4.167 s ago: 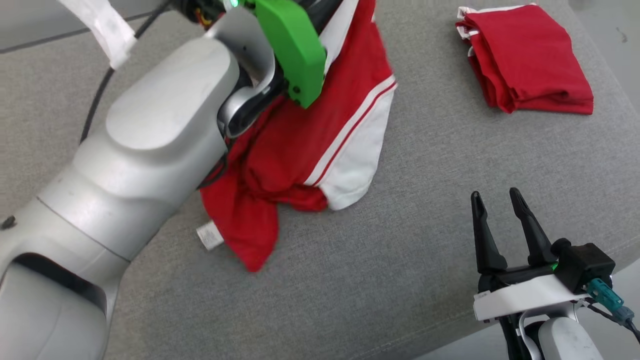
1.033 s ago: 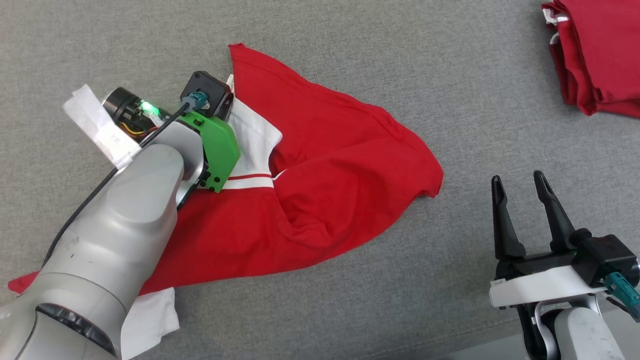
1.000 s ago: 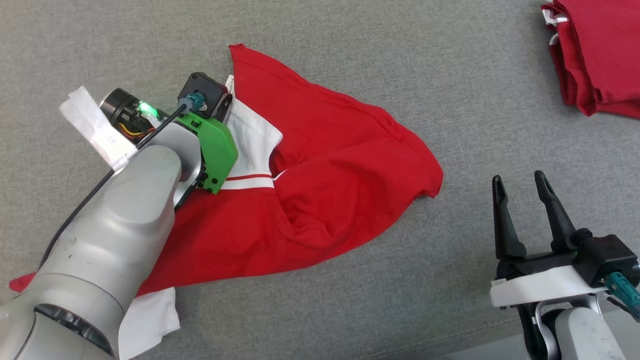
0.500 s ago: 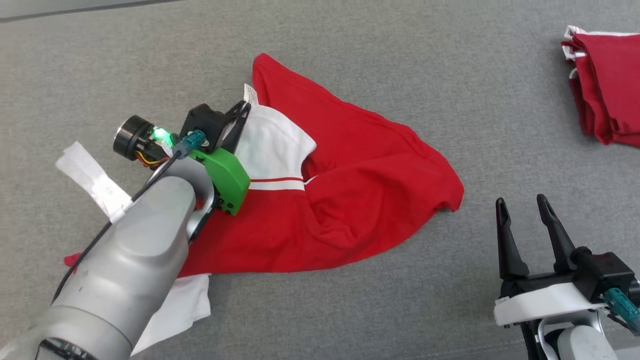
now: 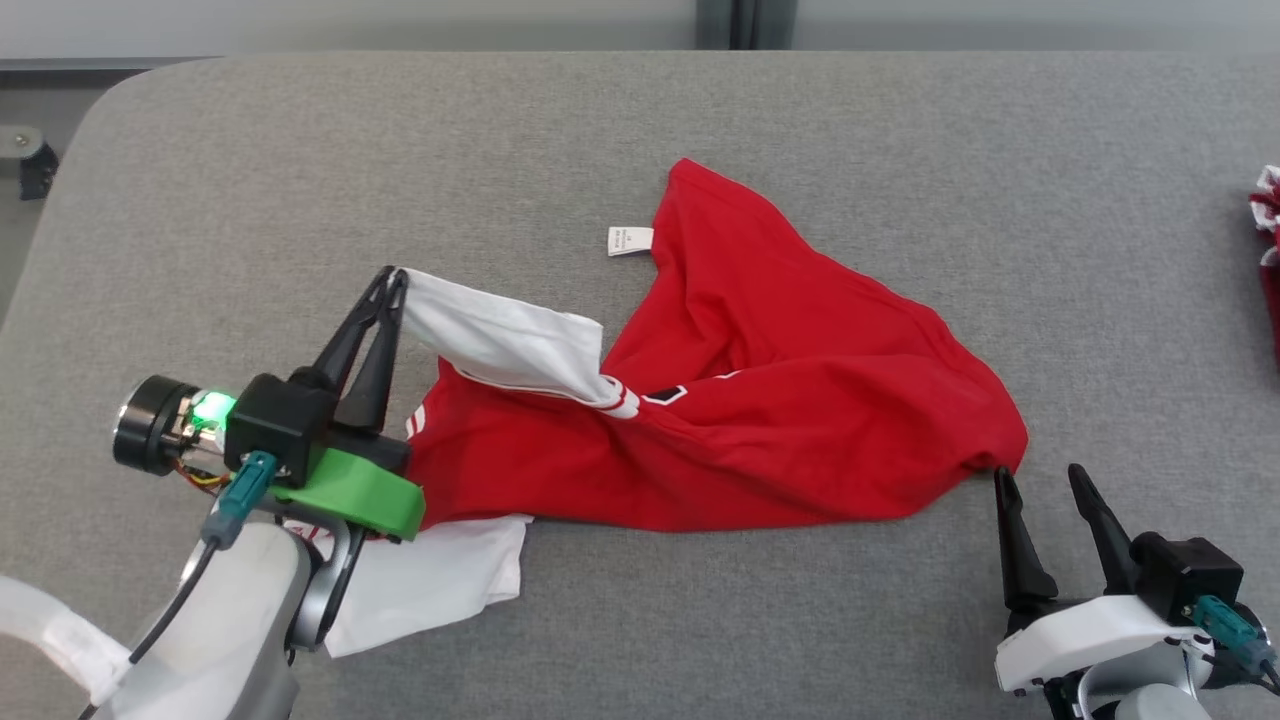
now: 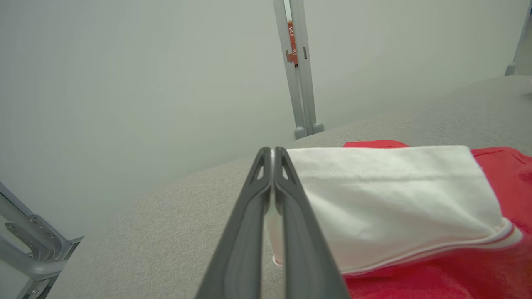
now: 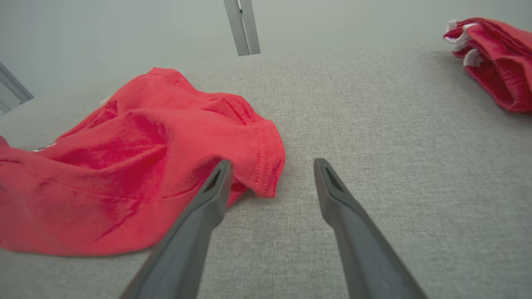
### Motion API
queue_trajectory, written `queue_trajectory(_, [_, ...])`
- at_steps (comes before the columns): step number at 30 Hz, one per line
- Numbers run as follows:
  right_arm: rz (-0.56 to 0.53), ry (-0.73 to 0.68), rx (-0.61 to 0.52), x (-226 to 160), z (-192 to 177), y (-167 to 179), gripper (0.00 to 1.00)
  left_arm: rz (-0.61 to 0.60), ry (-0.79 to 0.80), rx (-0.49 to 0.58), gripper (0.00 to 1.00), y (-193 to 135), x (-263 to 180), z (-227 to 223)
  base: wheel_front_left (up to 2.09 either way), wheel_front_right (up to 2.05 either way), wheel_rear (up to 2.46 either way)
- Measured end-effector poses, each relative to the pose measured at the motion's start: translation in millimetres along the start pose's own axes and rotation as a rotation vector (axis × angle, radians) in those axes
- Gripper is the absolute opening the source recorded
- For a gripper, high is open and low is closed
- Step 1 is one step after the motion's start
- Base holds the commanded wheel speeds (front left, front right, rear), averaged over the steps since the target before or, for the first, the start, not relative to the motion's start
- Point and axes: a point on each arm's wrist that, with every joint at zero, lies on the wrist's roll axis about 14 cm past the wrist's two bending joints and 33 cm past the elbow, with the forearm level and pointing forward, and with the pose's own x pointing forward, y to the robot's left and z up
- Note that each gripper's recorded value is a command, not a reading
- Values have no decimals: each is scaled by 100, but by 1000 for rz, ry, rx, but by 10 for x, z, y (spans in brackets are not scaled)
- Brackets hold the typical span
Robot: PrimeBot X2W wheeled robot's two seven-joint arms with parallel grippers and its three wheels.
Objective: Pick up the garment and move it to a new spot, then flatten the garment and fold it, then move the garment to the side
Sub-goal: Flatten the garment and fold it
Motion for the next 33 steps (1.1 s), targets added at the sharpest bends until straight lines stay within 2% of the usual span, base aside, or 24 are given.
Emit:
queue_trajectory(7, [16,71,-6,210,-176,-10,100,146,-54,55,0,474,-312,233,0,0,0])
queue_trajectory(12, [81,87,37,420,-209,241,100,175,-60,83,0,603,-395,270,0,0,0])
queue_trajectory(18, [76,49,130,530,-100,287,100,193,-76,95,0,672,-423,327,0,0,0])
queue_trajectory(23, [78,22,200,380,-51,327,100,211,-90,100,0,708,-447,374,0,0,0])
queue_trajectory(28, [129,61,256,192,-153,473,100,215,-84,90,0,701,-467,335,0,0,0])
queue_trajectory(33, [132,82,290,332,-184,463,100,206,-81,78,0,666,-438,303,0,0,0])
